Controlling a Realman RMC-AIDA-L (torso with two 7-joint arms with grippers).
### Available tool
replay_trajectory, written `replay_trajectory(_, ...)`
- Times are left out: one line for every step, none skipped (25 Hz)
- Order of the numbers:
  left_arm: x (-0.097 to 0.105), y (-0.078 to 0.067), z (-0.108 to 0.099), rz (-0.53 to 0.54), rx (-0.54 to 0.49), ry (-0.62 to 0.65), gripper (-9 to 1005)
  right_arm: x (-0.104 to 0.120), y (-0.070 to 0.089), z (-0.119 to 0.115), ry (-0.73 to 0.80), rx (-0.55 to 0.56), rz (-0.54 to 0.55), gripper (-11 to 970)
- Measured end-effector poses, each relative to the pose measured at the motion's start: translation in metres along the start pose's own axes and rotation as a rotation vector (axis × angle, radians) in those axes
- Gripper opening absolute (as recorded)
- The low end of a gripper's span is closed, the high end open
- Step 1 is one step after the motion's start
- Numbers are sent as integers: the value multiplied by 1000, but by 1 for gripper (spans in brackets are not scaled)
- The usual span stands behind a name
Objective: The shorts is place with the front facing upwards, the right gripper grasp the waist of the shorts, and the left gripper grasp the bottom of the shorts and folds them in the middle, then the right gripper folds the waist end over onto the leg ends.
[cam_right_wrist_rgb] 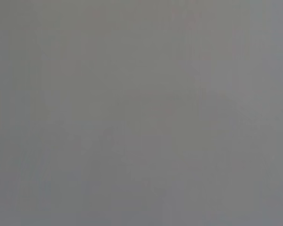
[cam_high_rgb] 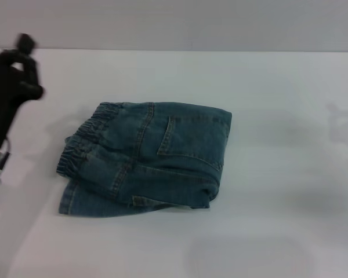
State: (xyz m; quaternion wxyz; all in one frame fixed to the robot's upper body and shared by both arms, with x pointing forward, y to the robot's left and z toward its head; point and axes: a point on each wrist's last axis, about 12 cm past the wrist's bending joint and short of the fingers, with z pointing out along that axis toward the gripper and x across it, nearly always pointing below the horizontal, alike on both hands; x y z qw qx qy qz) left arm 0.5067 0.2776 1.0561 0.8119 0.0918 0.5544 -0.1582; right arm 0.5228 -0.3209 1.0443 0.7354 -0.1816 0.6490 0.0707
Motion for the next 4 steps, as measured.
replay_trajectory(-1,3,-3,2,-23,-9,-2,1,-2,-4,1,19,2,-1)
replay_trajectory(-3,7,-8,5,-56,-19,-2,1,-6,-9,-2,42,5,-1)
replay_trajectory(-4,10,-13,9,-84,-26,-2,1,-12,-18,-14,88,13,-1)
replay_trajectory(-6,14,-18,13,-109,-33,-2,1,-12,-18,-14,88,13,-1)
